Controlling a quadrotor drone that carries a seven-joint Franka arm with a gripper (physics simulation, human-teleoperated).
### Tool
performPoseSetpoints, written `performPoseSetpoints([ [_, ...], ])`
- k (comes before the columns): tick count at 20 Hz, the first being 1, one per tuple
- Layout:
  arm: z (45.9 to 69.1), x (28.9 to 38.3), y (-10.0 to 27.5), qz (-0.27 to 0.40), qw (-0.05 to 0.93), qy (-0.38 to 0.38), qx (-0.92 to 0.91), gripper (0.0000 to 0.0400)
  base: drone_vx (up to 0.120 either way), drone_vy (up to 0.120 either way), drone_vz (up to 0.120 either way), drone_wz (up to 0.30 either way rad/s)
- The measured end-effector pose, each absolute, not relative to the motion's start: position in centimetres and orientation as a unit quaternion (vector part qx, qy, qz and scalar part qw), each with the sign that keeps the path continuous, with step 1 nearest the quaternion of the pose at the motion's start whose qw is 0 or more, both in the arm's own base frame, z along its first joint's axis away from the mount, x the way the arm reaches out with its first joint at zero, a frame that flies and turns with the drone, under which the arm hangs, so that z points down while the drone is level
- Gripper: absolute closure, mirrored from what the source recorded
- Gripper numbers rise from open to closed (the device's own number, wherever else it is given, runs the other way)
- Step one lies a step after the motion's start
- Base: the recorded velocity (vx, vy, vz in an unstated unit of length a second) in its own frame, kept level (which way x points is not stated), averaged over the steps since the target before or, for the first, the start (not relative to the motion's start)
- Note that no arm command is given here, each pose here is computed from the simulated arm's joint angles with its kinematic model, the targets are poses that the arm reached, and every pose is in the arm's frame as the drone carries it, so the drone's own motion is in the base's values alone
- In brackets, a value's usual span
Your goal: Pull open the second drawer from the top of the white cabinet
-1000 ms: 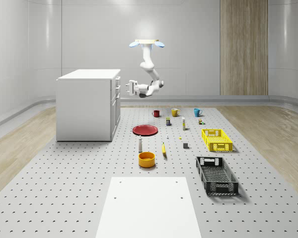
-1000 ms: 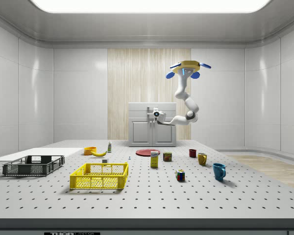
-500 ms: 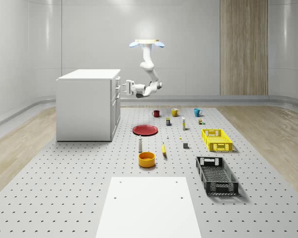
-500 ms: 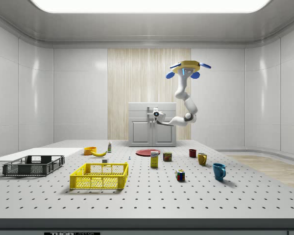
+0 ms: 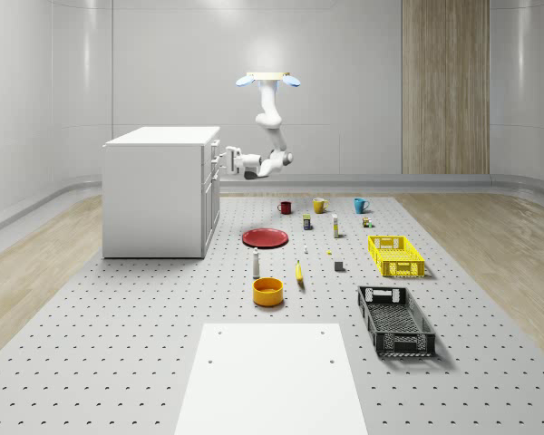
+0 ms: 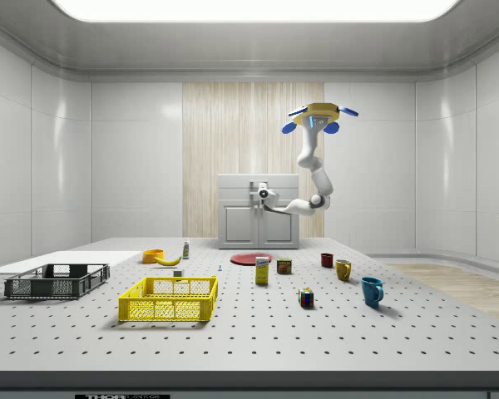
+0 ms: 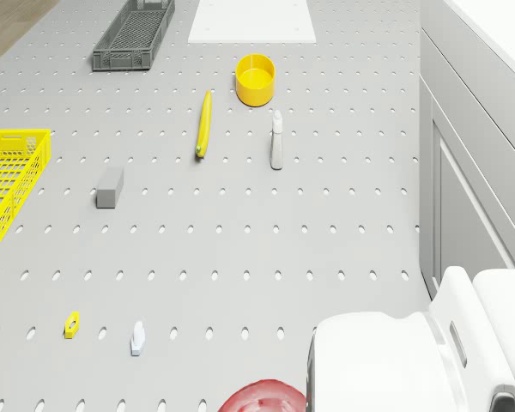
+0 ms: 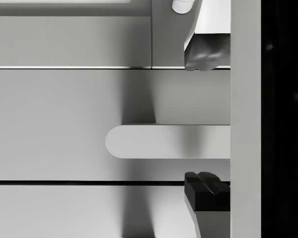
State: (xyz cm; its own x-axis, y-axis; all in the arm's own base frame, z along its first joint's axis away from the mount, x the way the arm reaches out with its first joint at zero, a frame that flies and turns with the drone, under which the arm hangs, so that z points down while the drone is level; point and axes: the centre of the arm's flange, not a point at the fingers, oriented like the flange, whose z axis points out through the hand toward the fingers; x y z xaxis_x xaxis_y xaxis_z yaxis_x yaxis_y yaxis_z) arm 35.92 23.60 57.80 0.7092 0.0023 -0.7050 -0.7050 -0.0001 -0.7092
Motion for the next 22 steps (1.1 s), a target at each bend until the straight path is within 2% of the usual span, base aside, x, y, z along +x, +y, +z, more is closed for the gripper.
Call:
performPoseSetpoints([
  [7, 57.3, 36.31, 23.9, 0.270, 0.654, 0.269, -0.653, 0.0100, 0.000, 0.000, 0.000, 0.000],
  [22, 56.8, 36.41, 26.2, 0.270, 0.654, 0.269, -0.653, 0.0100, 0.000, 0.000, 0.000, 0.000],
])
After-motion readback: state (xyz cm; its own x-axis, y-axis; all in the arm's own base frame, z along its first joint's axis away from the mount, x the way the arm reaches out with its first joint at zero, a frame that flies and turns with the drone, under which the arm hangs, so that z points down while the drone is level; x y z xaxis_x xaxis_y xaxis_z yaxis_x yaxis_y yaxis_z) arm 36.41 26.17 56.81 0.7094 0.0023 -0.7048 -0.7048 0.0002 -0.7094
